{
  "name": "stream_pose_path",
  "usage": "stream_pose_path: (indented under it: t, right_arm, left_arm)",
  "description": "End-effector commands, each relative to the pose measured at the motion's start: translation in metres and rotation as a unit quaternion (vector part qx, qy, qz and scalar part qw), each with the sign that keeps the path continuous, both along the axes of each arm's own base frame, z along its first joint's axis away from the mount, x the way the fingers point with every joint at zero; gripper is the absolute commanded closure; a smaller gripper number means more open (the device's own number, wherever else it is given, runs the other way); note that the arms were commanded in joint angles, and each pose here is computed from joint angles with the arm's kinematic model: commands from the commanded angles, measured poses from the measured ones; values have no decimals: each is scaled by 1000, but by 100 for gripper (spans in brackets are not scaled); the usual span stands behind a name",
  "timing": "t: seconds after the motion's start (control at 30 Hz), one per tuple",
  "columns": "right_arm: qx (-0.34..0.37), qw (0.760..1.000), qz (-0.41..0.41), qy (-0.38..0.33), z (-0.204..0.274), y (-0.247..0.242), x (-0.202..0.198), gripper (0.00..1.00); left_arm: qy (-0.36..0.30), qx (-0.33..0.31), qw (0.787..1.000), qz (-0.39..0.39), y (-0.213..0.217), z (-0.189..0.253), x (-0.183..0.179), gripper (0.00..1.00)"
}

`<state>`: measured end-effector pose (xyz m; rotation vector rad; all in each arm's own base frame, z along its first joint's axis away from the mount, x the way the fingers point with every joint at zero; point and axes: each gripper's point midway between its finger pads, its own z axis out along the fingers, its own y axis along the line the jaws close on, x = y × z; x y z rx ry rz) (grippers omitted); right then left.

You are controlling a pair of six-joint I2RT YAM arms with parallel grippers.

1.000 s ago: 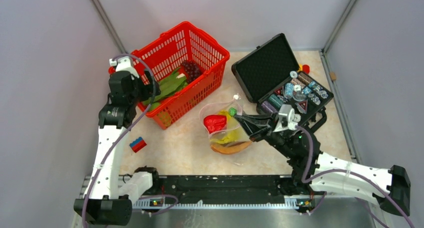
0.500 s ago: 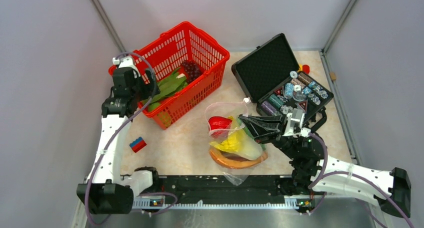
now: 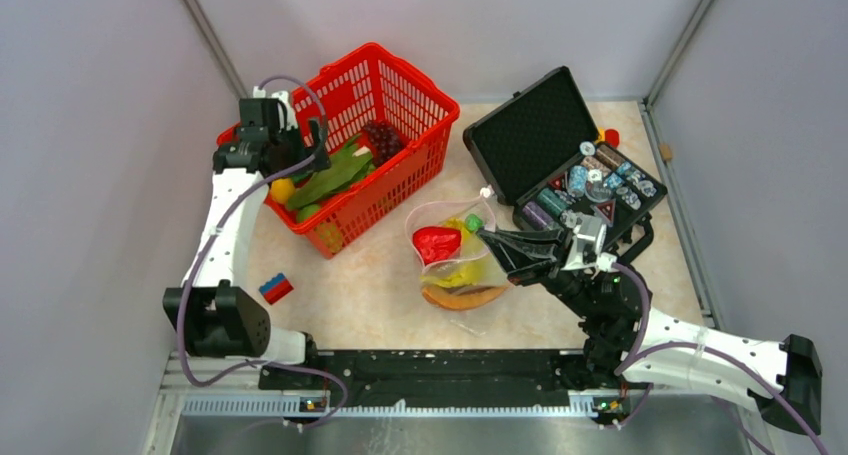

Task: Place the food in the zip-top bag and seal the zipper
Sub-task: Pick up the fake vegetable from the bin.

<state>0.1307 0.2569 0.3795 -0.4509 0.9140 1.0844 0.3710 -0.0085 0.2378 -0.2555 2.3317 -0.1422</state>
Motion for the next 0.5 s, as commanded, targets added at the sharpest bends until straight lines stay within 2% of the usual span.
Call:
stream_pose_path:
  t: [0.0, 0.27, 0.47]
  right_arm:
    - [55, 998, 4, -25, 34, -16, -10, 100]
    - [53, 998, 2, -22, 32, -15, -8, 100]
    - [52, 999, 5, -13, 31, -11, -6, 100]
  left_arm:
    - [-1, -9, 997, -76, -16, 4, 11, 1]
    - [80, 1, 992, -99, -19, -43, 25, 5]
    - [79, 39, 980, -177, -20, -66, 38, 10]
